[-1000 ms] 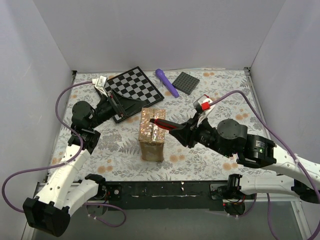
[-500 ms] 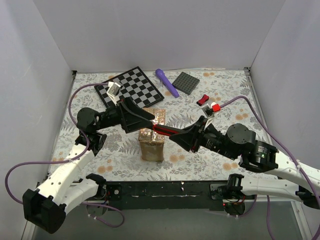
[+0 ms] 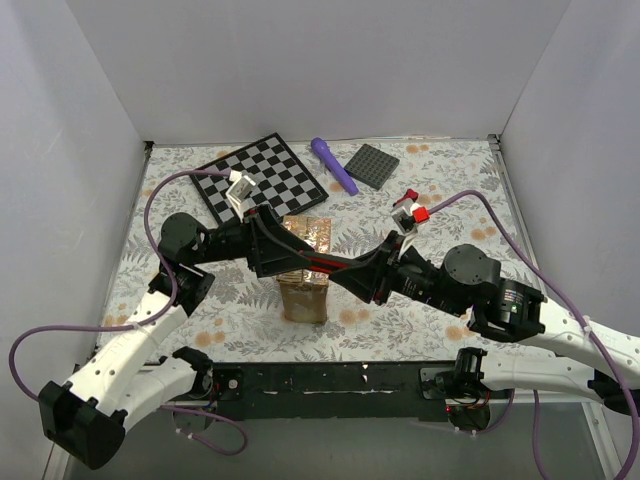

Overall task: Unpack the express box
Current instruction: Adjust the knife.

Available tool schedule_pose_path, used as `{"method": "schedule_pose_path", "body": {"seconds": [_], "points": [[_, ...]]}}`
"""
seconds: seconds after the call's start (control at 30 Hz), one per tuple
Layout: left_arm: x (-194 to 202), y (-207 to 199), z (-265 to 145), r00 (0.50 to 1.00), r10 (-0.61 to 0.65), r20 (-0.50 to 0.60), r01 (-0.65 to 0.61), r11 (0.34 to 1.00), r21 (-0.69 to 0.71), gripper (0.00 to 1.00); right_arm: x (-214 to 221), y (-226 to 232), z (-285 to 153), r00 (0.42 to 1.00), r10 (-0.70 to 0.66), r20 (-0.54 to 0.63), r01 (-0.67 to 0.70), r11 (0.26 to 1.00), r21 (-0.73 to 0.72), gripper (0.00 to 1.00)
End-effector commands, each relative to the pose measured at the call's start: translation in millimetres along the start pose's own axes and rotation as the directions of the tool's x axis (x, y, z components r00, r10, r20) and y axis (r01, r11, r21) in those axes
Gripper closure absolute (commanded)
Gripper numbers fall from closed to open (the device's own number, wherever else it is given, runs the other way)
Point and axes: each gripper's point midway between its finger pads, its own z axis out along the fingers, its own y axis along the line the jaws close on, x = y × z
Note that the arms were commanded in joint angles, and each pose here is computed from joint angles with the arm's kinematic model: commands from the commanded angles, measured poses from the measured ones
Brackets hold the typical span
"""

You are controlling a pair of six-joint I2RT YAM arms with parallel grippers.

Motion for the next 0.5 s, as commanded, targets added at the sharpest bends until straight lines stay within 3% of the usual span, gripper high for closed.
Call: {"method": "schedule_pose_path", "body": {"seconds": [0.0, 0.17, 0.3, 0.4, 0.47], "points": [[8.7, -8.0, -4.4, 0.999, 0.034, -0.032, -0.033, 0.999, 0.019, 0.35, -34.5, 20.6, -2.8, 0.995, 0.014, 0.096, -0.007, 0.998, -0.067, 0.99], [10.7, -8.2, -3.7, 0.998, 0.037, -0.041, -0.036, 0.999, 0.024, 0.49, -33.6, 20.6, -1.5, 0.996, 0.009, 0.089, -0.003, 0.998, -0.066, 0.99], [13.0, -10.4, -2.9, 0.998, 0.041, -0.05, -0.04, 0.999, 0.035, 0.67, -34.4, 19.9, -1.4, 0.996, 0.01, 0.093, -0.004, 0.998, -0.063, 0.99], [15.2, -13.6, -2.7, 0.997, 0.048, -0.057, -0.045, 0.998, 0.048, 0.71, -35.5, 20.3, -1.8, 0.995, 0.007, 0.097, -0.001, 0.998, -0.065, 0.99], [15.8, -14.4, -2.6, 0.997, 0.049, -0.061, -0.046, 0.998, 0.053, 0.81, -35.1, 20.3, -0.3, 0.996, 0.005, 0.094, 0.001, 0.998, -0.065, 0.99]]}}
